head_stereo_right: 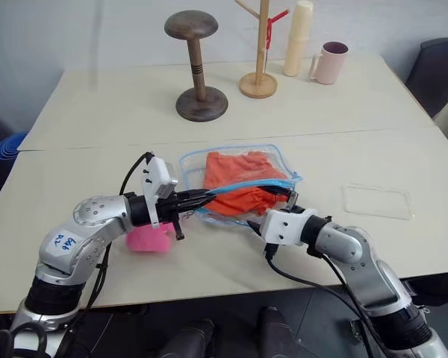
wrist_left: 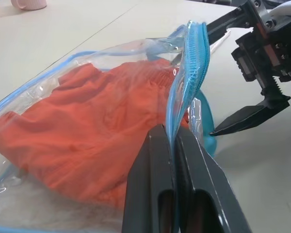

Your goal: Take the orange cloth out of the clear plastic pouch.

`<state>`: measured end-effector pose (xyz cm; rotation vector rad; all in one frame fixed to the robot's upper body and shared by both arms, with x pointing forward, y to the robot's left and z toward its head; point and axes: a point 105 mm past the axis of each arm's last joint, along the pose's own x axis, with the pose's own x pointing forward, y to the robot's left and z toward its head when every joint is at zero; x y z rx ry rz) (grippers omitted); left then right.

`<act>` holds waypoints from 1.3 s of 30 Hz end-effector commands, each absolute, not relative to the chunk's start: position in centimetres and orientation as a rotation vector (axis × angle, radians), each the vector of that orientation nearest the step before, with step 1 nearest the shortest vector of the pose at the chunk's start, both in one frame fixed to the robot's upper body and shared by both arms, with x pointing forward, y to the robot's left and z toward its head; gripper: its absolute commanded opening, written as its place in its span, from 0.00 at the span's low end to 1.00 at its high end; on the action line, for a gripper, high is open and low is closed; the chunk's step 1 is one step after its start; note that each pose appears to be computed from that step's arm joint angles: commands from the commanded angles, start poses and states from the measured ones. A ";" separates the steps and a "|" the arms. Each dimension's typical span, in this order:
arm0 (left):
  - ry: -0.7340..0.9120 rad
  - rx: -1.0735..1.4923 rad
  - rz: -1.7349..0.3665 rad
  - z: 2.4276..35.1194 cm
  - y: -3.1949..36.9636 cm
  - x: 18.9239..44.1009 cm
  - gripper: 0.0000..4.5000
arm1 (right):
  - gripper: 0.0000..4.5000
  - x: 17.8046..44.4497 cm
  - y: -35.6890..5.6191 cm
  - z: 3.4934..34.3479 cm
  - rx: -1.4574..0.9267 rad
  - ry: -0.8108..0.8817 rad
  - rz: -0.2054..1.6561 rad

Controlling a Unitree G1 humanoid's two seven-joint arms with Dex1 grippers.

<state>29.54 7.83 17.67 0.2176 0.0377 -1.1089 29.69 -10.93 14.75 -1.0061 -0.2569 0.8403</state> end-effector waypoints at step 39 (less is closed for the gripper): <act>-0.017 0.345 -0.926 16.9 7.5 33.2 0.00 | 0.01 26.7 -10.7 15.9 -1.304 -0.482 1.047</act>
